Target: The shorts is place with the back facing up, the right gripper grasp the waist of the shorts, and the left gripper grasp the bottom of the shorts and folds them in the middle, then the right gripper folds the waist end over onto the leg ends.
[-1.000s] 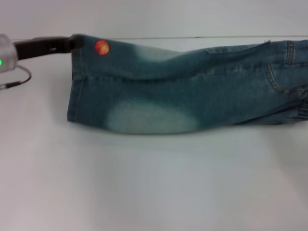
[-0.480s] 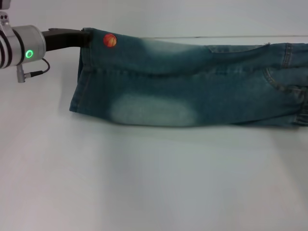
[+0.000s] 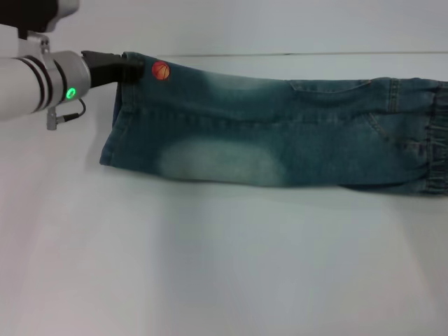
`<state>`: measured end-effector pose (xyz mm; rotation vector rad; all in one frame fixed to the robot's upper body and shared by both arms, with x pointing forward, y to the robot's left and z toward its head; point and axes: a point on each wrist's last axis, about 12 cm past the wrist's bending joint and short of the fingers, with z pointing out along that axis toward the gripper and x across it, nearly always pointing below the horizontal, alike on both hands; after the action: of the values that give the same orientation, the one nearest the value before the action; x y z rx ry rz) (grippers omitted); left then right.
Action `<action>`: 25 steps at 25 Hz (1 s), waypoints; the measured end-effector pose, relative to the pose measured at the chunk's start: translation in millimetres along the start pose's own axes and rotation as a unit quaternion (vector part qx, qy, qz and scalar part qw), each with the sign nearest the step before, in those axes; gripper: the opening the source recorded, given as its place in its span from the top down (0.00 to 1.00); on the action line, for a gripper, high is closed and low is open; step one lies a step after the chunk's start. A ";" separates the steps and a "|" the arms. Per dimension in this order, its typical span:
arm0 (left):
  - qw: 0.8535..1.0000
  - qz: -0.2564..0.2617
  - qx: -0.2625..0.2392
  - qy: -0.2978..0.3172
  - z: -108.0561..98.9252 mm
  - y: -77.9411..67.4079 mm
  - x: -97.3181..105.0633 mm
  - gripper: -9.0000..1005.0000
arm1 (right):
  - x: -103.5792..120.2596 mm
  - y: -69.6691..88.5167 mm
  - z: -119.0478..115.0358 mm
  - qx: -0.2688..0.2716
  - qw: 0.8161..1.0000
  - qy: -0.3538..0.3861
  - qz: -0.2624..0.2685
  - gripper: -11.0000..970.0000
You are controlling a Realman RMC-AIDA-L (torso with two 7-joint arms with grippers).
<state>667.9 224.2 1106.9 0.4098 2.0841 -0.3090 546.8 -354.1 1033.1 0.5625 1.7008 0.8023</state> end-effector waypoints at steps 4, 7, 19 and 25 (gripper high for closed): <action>1.000 0.007 -0.002 -0.001 1.4 -1.6 -2.4 0.80 | -1.3 -0.9 -1.0 0.002 1.000 -0.001 -0.006 0.66; 1.000 0.011 -0.002 -0.002 0.9 -1.0 -4.9 0.69 | -3.6 -5.0 -6.0 0.006 1.000 -0.003 -0.008 0.56; 0.999 0.040 0.006 0.016 -1.0 -1.7 1.8 0.33 | -5.5 -17.6 -27.6 0.012 1.000 -0.004 -0.005 0.17; 0.999 0.024 0.020 0.011 -12.1 2.3 4.9 0.16 | -7.0 -19.7 -38.7 0.001 1.000 -0.006 -0.010 0.10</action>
<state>657.1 231.7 1108.8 0.4895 2.0893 -0.3190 512.2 -380.7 1028.5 0.5498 1.6939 0.7813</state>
